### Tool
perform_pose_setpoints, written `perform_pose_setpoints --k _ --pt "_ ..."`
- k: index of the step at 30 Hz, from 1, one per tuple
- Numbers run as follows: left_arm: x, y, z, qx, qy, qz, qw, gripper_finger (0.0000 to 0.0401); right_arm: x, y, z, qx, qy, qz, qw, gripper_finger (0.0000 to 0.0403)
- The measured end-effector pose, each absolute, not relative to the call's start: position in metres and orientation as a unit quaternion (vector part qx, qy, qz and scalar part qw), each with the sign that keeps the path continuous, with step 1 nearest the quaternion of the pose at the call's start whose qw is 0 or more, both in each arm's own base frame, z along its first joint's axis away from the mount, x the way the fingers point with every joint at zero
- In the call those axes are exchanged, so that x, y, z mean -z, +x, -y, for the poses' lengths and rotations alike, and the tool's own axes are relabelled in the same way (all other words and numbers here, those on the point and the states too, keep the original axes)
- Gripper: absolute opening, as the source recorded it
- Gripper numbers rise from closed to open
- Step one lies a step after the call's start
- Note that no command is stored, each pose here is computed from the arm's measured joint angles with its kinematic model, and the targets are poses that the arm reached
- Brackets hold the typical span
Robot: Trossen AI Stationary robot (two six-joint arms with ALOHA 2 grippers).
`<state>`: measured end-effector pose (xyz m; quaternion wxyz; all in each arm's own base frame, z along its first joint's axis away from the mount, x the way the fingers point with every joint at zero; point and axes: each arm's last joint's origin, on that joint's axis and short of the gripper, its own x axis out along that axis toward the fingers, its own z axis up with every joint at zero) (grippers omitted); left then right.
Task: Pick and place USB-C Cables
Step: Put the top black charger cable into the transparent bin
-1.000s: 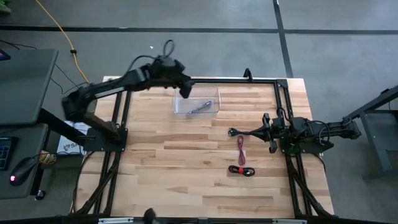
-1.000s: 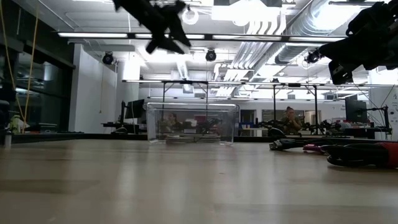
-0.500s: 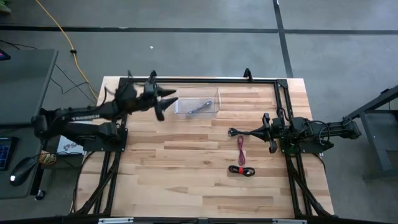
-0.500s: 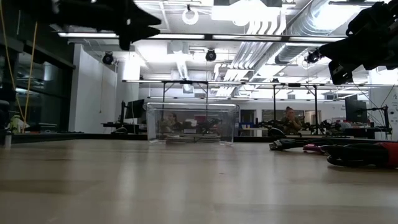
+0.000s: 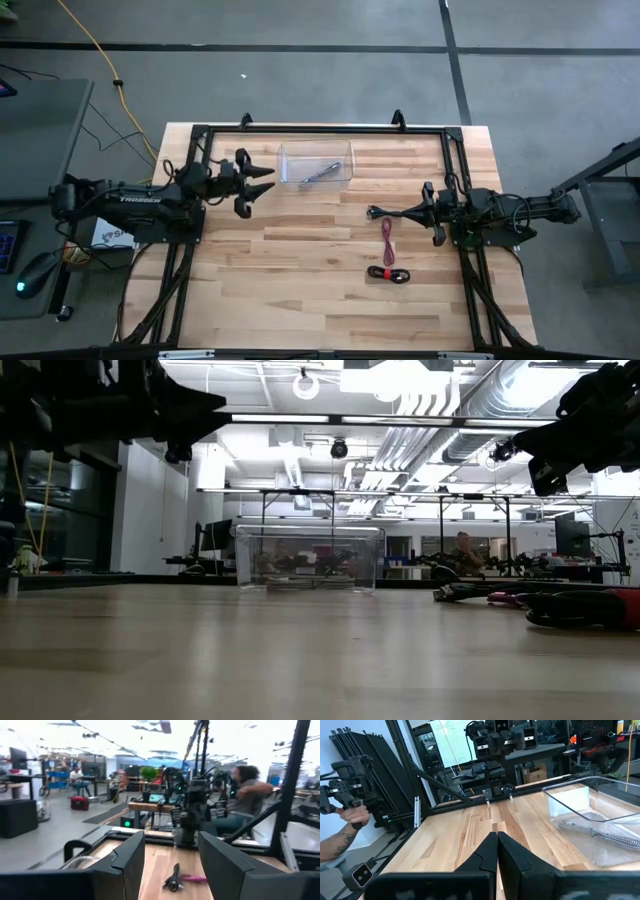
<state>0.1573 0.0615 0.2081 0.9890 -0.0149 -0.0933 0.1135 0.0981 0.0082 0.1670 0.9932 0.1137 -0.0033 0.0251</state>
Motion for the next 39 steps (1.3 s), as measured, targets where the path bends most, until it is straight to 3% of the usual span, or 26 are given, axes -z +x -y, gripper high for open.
perform_pose_setpoints --k 18,25,31,39 --pt "-0.217 0.157 -0.056 -0.095 0.0 0.139 0.986 0.0165 -0.168 0.098 -0.008 -0.021 0.114 0.007 0.993 0.0" --pt "-0.217 0.157 -0.056 -0.095 -0.002 0.139 0.986 0.0165 -0.182 0.097 -0.004 0.035 0.101 0.088 0.99 0.0" --pt "-0.217 0.157 -0.056 -0.096 -0.001 0.136 0.986 0.0165 -0.195 0.093 -0.004 0.035 0.096 0.156 0.982 0.0" --pt "-0.217 0.157 -0.056 -0.096 -0.001 0.136 0.986 0.0165 -0.187 0.097 -0.002 0.076 0.124 0.116 0.983 0.0007"
